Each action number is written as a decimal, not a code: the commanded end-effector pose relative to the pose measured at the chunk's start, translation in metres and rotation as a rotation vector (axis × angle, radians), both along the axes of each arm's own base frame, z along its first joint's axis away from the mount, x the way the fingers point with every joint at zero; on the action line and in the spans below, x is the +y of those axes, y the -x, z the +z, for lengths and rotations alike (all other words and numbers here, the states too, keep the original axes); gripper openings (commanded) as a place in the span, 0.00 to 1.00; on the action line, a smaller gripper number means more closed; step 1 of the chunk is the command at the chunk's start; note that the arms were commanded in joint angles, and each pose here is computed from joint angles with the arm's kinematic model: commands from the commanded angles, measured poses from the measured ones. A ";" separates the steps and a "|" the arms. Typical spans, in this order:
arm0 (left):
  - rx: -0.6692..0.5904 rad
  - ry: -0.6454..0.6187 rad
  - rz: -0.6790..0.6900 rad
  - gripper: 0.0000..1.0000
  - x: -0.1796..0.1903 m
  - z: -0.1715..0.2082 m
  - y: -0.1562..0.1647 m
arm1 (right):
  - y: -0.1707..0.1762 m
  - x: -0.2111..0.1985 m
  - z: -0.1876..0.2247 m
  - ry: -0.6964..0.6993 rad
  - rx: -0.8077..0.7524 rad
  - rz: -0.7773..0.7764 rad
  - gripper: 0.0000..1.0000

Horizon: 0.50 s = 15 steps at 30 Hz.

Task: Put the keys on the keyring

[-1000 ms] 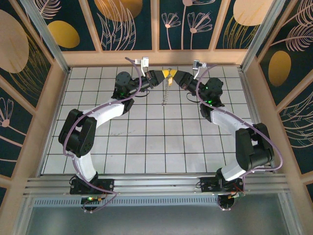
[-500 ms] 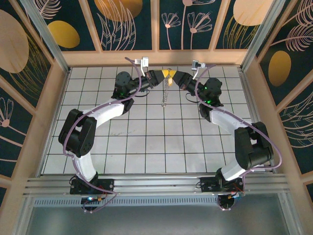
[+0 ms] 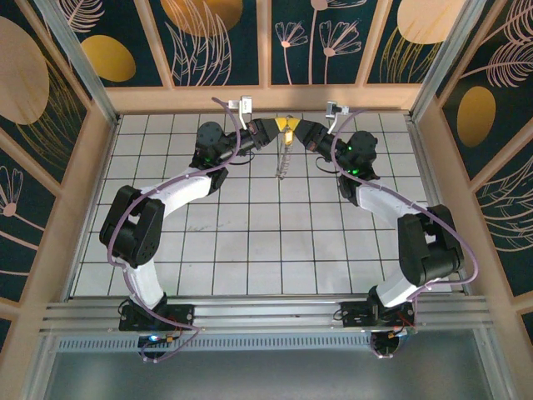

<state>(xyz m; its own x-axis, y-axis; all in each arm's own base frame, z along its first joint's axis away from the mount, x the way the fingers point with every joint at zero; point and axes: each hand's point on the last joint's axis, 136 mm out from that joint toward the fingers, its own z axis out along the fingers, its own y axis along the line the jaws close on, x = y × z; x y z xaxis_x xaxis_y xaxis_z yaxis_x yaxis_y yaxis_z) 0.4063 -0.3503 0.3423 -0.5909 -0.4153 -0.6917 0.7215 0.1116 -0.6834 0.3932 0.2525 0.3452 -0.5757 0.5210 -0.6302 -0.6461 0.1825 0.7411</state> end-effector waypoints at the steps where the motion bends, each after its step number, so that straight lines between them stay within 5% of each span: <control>1: -0.052 0.022 0.027 0.00 0.009 0.020 -0.001 | -0.004 0.001 0.009 0.007 -0.041 0.026 0.00; 15: -0.046 -0.119 0.174 0.35 0.054 0.006 -0.036 | -0.040 -0.009 -0.011 0.091 0.001 0.064 0.00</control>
